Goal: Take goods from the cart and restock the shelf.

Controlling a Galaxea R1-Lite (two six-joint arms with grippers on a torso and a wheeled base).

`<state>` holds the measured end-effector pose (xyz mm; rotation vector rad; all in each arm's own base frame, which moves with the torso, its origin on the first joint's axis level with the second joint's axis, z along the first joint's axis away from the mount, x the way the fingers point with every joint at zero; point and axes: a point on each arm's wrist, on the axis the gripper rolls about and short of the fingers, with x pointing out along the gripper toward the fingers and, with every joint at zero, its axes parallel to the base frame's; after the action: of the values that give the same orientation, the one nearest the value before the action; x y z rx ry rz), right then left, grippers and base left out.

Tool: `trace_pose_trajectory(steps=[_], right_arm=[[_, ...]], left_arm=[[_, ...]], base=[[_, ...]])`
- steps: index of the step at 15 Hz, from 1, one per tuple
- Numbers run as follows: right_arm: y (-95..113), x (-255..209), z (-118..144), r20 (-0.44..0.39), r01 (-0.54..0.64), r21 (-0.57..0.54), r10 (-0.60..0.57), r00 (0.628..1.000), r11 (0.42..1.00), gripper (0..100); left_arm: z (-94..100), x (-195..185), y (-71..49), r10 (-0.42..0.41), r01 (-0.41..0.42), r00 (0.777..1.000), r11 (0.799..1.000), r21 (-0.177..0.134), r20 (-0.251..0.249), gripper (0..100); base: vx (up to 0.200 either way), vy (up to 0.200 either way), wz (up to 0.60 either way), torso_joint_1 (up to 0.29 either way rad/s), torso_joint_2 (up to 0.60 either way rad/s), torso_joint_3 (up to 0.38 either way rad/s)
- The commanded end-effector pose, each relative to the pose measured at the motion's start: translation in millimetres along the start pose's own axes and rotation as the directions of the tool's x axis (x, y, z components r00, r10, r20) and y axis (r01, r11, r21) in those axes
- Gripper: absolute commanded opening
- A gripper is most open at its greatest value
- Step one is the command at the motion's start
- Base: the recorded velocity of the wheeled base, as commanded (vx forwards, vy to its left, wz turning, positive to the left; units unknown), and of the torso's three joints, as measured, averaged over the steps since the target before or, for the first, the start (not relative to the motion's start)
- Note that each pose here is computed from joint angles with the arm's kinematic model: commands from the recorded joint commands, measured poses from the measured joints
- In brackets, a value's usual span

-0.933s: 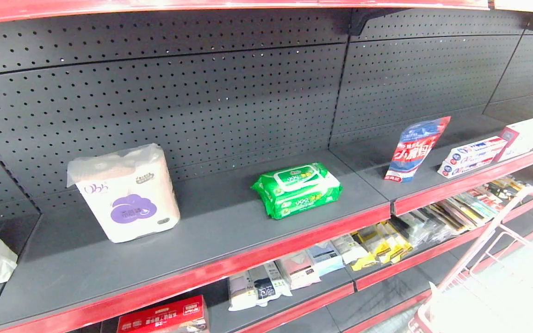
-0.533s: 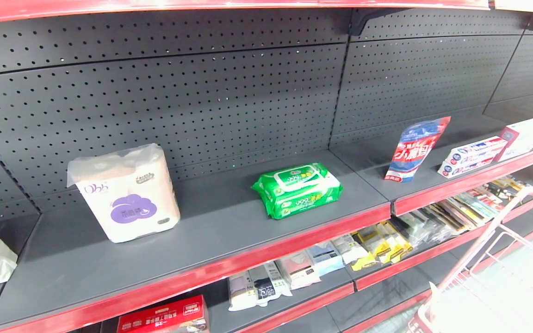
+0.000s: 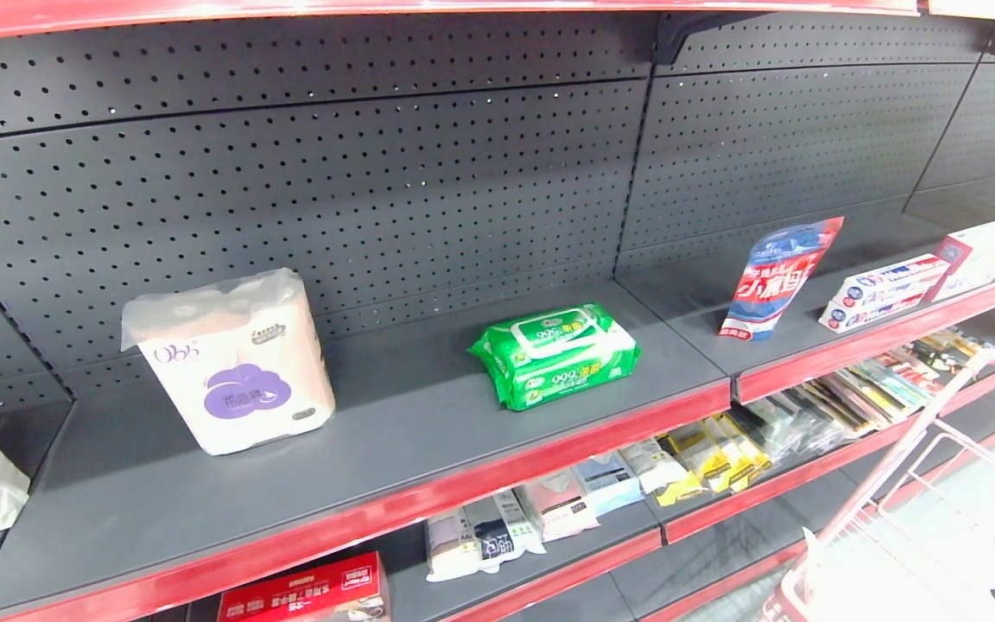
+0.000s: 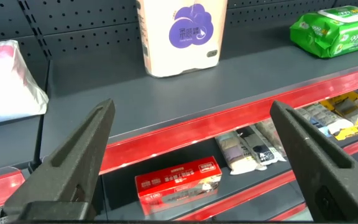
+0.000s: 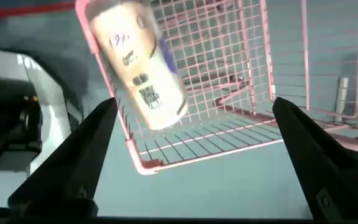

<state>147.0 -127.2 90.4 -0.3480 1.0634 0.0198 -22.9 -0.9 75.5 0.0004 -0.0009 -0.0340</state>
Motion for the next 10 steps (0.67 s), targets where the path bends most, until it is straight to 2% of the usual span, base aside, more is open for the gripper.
trace_pose_trajectory(steps=[1, 10], right_arm=[[-1, 34, -17, -0.084, -0.130, 0.051, 0.134, 0.987, 0.990, 100], [5, 45, -9, -0.065, -0.149, -0.002, 0.149, 0.987, 0.989, 100]], left_arm=[[0.0, 0, 0.0, 0.000, 0.000, 1.000, 1.000, 0.000, -0.001, 100], [0.0, 0, 0.0, 0.000, 0.000, 1.000, 1.000, 0.000, -0.001, 100]], base=[[0.000, 0.000, 0.00, 0.000, 0.00, 0.000], [0.000, 0.000, 0.00, 0.000, 0.00, 0.000]])
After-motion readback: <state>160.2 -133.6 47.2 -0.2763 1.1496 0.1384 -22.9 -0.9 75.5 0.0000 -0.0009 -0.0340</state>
